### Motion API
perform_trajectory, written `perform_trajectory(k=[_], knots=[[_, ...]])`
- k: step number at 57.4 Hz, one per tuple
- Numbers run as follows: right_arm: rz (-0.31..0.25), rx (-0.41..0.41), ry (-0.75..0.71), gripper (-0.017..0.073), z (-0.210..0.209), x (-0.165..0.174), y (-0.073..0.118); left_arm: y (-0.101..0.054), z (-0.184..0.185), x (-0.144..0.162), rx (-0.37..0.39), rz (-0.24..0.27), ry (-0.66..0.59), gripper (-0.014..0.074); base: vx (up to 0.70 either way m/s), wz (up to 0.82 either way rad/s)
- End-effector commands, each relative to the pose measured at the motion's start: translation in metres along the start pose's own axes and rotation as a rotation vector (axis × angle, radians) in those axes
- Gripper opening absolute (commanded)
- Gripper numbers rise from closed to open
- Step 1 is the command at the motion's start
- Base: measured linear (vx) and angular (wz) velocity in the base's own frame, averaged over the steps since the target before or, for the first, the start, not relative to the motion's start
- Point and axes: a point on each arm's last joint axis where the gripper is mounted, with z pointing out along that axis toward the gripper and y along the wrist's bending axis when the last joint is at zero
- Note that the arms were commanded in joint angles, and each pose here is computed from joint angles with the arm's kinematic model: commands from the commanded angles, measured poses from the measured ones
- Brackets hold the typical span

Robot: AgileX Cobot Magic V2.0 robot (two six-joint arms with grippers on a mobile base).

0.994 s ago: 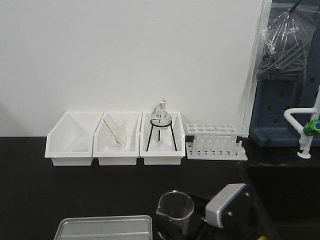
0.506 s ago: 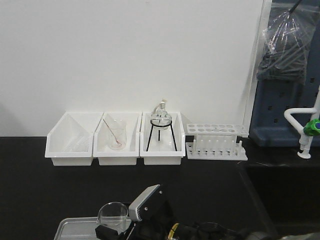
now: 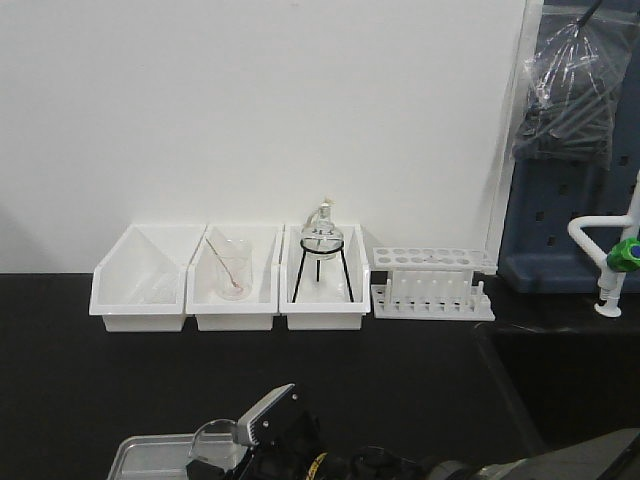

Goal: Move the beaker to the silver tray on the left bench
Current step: 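Move the right gripper over the silver tray with the beaker, then lower the beaker onto the silver tray and open the right gripper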

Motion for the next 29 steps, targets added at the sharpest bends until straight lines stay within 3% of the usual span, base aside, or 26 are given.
perform_trajectory(k=[1,11,29], knots=[[-0.023,-0.02,-0.146,0.0029,-0.0037,-0.0366,0.0022,-0.0005,0.0019,0.0012,0.008,-0.011,-0.065,0.0001,0.0,0.0],[-0.022,-0.02,-0.142,0.0146,-0.003,-0.0345,0.002,-0.0005,0.0019,0.0012,0.008,-0.011,-0.065,0.0001,0.0,0.0],[-0.023,-0.022,-0.145,0.0499,-0.0031,-0.0348,0.0022,-0.0005,0.0019,0.0012,0.008,-0.011,-0.065,0.0001,0.0,0.0]])
